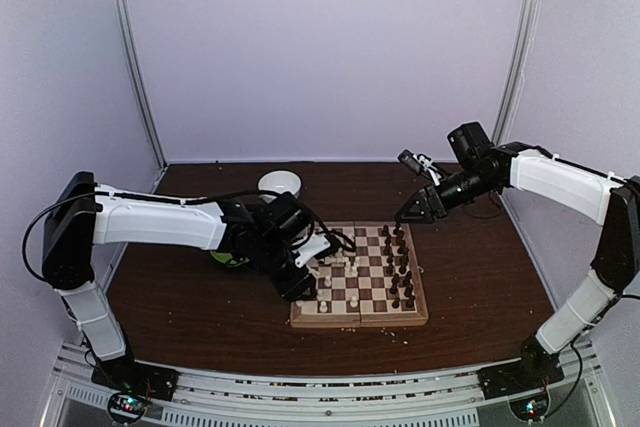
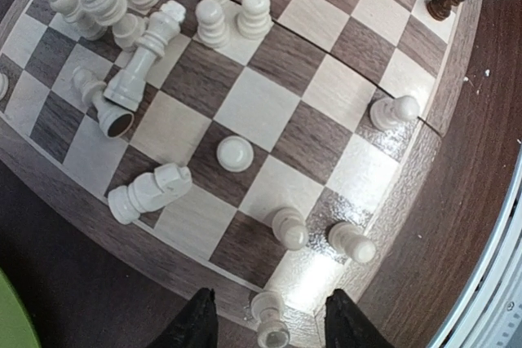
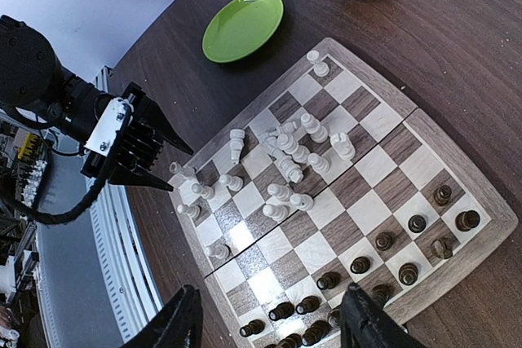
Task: Set up the chess pieces on the board
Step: Move the rook to h1, then adjust the pawn at g2.
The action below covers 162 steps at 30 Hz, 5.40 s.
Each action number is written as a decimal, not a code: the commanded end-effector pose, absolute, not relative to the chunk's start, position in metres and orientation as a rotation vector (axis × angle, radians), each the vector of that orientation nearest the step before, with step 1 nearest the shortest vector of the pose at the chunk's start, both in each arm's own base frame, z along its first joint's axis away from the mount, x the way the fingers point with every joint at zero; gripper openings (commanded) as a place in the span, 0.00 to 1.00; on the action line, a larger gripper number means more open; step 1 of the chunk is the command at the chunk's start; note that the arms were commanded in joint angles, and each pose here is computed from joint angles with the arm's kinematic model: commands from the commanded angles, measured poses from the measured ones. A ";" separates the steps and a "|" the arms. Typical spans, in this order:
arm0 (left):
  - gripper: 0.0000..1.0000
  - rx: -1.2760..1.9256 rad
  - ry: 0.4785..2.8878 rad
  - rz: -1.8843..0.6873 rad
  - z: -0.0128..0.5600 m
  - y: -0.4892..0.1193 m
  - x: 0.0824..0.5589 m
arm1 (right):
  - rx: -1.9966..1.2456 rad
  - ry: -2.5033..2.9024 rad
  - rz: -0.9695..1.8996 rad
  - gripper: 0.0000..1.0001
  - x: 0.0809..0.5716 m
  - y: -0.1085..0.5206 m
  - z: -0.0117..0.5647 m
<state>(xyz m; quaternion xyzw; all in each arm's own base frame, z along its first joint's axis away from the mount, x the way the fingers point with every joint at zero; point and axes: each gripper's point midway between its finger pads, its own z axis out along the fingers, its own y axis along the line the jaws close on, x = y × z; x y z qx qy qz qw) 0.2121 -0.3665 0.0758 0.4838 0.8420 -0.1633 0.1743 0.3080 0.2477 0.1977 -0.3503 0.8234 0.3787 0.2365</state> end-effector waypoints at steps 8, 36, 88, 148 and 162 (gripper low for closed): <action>0.35 1.441 2.385 -0.386 0.065 -0.362 0.207 | -0.969 2.262 1.022 0.57 0.315 0.246 0.193; 0.09 1.526 2.347 -0.435 0.069 -0.379 0.188 | -0.974 2.263 1.032 0.54 0.314 0.246 0.193; 0.00 1.580 2.303 -0.679 0.076 -0.398 0.221 | -0.979 2.290 1.031 0.53 0.317 0.243 0.185; 0.26 1.582 2.292 -0.521 0.075 -0.410 0.221 | -0.985 2.308 1.054 0.52 0.316 0.244 0.180; 0.17 1.617 2.340 -0.457 0.057 -0.399 0.219 | -0.984 2.316 1.060 0.51 0.316 0.244 0.178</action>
